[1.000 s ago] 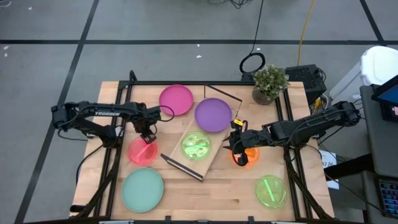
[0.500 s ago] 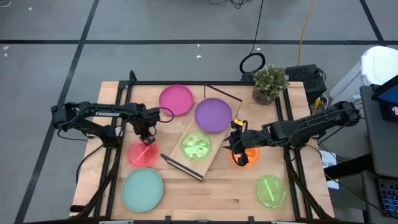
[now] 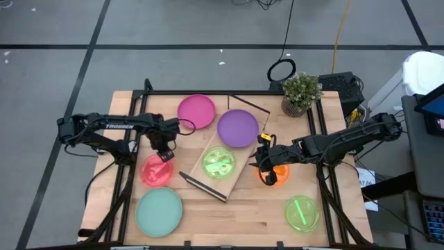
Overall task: Place and stack plates onto a shelf
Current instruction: Stack the red plate on top of the green plate on the shelf
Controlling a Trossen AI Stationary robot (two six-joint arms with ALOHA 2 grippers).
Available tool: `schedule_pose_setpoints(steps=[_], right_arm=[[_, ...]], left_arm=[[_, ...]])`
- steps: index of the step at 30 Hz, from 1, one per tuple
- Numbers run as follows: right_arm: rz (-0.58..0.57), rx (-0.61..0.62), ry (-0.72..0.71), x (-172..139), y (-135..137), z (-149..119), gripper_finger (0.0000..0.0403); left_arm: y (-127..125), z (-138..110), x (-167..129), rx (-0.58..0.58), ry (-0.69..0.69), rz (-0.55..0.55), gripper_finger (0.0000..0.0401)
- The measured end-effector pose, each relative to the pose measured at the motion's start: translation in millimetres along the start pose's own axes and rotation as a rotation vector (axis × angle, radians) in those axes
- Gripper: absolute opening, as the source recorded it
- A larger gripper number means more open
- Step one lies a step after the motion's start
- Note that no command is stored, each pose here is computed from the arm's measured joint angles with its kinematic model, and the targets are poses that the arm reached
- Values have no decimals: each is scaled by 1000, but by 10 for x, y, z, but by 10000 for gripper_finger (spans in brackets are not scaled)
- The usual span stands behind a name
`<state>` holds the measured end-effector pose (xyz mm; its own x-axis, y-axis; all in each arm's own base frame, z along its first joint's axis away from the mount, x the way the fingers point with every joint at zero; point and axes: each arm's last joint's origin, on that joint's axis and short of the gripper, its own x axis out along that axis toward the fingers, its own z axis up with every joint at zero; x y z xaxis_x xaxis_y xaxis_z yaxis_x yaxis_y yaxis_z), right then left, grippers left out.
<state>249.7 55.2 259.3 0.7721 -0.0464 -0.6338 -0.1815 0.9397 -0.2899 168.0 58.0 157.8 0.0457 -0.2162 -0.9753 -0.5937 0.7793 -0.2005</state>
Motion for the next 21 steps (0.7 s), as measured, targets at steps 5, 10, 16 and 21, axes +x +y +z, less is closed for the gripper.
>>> schedule_pose_setpoints(steps=[5,10,16,21], right_arm=[[0,-7,0,0,0,1,107],[0,-7,0,0,0,1,107],[0,-1,0,0,0,1,107],[2,2,6,0,1,-5,107]], left_arm=[[-11,21,-28,39,-12,0,131],[-19,35,-25,61,-35,32,131],[-111,-16,32,123,-45,126,132],[-209,-58,57,155,-44,147,151]])
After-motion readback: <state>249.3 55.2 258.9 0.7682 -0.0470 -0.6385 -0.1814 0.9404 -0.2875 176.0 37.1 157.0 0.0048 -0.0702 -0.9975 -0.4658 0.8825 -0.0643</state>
